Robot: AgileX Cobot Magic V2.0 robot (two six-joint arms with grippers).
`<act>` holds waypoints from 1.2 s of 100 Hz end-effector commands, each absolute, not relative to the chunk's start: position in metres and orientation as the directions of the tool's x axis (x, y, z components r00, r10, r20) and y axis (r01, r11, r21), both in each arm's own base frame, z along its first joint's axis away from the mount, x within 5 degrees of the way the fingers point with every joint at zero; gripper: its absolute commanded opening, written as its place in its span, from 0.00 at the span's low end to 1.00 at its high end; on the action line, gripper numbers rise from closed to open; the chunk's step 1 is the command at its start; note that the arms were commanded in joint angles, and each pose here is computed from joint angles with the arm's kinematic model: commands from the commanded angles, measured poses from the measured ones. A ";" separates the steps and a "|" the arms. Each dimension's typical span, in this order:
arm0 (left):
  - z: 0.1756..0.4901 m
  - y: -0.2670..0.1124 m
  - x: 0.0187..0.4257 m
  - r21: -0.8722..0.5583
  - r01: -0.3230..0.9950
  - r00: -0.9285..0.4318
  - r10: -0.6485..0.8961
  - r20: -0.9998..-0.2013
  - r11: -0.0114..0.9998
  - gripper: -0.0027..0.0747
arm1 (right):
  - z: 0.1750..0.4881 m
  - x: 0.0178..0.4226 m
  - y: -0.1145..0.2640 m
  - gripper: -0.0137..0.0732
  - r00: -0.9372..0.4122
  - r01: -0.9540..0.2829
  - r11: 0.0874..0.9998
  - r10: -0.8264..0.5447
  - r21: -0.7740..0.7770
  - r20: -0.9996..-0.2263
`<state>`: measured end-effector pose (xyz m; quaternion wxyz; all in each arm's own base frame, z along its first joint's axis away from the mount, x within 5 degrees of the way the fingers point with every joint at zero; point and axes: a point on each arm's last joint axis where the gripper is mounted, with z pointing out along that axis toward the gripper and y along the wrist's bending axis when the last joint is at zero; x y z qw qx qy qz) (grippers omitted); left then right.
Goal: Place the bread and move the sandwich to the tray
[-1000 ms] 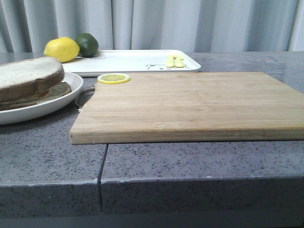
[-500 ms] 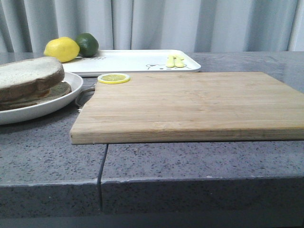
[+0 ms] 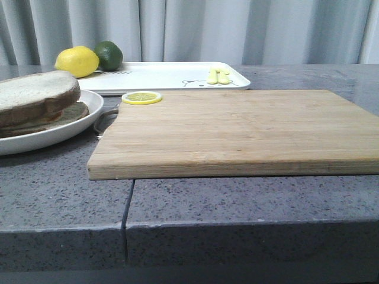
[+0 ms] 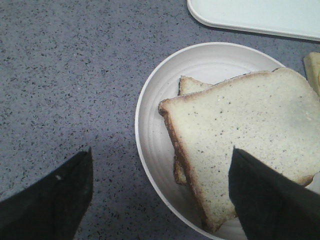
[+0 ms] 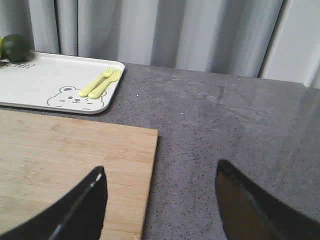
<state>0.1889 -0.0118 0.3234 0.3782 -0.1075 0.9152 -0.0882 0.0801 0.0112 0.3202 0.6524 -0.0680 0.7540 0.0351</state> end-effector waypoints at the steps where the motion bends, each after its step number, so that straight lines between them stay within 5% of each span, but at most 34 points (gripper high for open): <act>1: 0.340 -0.011 0.193 -0.256 -0.118 -0.615 -0.273 -0.740 0.959 0.70 | 0.334 0.081 0.011 0.71 -0.049 -0.145 0.988 -0.053 -0.045 -0.997; 120: 0.284 -0.010 0.229 -0.224 -0.190 -0.733 -0.290 -0.615 0.956 0.70 | 0.333 0.081 0.011 0.71 -0.061 -0.144 0.989 -0.055 -0.045 -0.997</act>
